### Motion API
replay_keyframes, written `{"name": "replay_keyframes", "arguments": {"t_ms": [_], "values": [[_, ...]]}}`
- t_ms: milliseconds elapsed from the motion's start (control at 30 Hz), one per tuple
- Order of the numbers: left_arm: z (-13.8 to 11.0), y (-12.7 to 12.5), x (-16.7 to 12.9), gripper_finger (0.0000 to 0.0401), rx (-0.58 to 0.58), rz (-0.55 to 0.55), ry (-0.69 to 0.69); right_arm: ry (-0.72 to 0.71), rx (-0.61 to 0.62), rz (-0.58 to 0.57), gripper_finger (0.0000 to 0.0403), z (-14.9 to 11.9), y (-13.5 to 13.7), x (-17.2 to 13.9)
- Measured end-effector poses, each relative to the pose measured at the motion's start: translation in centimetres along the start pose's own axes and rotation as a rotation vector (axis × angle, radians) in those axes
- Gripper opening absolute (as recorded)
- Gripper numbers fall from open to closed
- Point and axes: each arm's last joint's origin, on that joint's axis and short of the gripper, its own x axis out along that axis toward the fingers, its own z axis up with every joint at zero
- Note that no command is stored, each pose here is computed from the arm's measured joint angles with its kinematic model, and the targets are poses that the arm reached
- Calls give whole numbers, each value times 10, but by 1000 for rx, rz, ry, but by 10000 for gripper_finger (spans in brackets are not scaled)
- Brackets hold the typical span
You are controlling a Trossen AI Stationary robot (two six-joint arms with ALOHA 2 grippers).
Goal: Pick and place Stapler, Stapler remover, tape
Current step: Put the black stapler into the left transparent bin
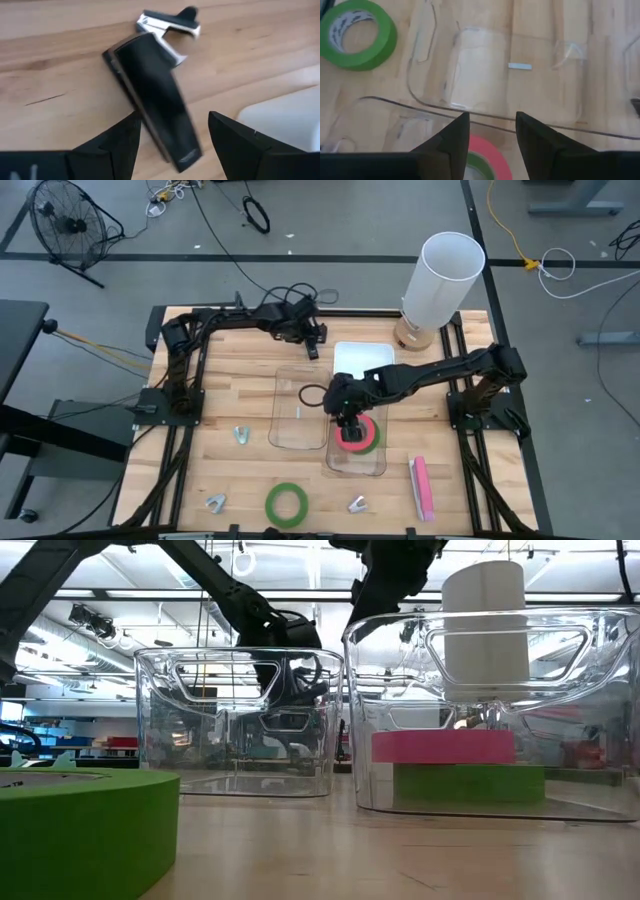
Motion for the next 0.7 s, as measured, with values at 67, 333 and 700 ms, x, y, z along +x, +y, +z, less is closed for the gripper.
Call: {"name": "replay_keyframes", "arguments": {"t_ms": [67,333,700], "values": [[1,-2,0,236,-7,-24,-8,1,-1,-9,162,0,0,0],[-5,4,9,236,-27,41,35,18,-1,-18,162,-2,1,0],[-9,10,31,211,-12,75,62,22,-3,-15,162,-2,1,0]]}}
